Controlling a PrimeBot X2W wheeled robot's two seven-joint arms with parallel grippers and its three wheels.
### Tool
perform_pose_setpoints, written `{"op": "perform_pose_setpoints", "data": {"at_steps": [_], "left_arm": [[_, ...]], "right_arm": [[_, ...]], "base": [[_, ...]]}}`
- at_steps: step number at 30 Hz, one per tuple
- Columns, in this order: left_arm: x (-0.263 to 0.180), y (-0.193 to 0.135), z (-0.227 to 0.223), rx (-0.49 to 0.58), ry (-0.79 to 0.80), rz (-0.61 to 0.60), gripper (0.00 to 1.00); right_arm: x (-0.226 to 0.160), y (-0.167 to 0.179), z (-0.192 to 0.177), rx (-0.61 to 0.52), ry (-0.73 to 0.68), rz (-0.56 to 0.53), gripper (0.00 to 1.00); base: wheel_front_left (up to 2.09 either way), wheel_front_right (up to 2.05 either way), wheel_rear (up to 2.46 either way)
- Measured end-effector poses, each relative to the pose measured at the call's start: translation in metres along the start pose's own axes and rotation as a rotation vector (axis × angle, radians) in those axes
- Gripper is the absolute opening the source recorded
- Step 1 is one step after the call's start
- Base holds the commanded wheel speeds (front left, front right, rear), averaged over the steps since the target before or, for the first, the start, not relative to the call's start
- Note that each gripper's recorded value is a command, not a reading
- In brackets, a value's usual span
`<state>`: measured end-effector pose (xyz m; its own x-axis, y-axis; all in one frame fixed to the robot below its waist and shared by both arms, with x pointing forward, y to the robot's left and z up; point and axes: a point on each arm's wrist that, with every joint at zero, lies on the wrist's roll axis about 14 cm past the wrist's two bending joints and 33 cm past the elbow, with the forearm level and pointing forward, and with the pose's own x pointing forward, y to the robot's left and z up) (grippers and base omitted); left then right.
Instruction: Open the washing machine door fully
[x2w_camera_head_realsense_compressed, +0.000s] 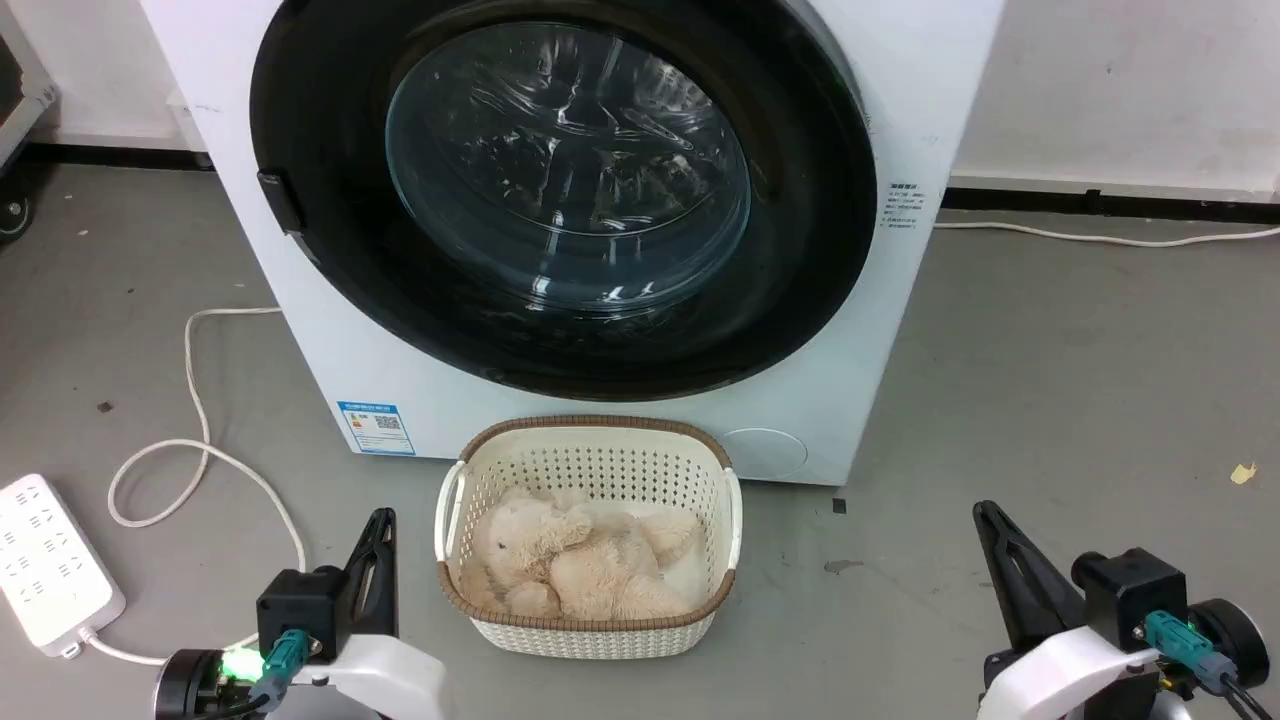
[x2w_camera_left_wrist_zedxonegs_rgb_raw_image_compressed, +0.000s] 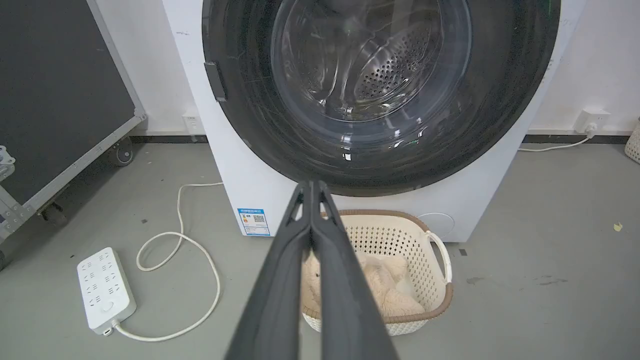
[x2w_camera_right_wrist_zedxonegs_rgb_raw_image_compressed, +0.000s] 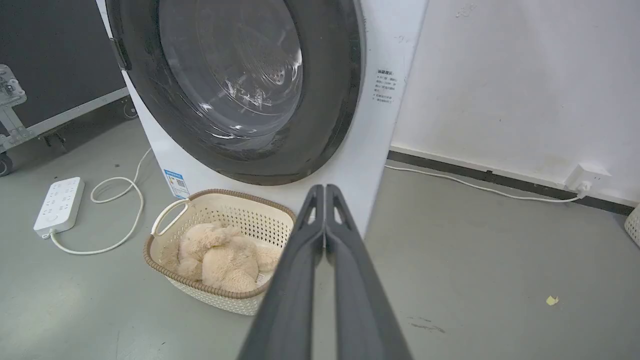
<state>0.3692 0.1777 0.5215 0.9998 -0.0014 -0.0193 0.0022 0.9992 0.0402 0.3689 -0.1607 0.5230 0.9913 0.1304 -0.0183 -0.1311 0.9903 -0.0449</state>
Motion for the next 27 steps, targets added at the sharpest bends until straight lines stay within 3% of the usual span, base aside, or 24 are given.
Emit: {"op": "perform_pose_setpoints", "data": {"at_steps": [27], "left_arm": [[0.0, 0.0, 0.0, 0.0, 0.0, 0.0, 0.0]], "right_arm": [[0.0, 0.0001, 0.0, 0.0, 0.0, 0.0, 0.0]], "base": [[0.0, 0.0, 0.0]]}}
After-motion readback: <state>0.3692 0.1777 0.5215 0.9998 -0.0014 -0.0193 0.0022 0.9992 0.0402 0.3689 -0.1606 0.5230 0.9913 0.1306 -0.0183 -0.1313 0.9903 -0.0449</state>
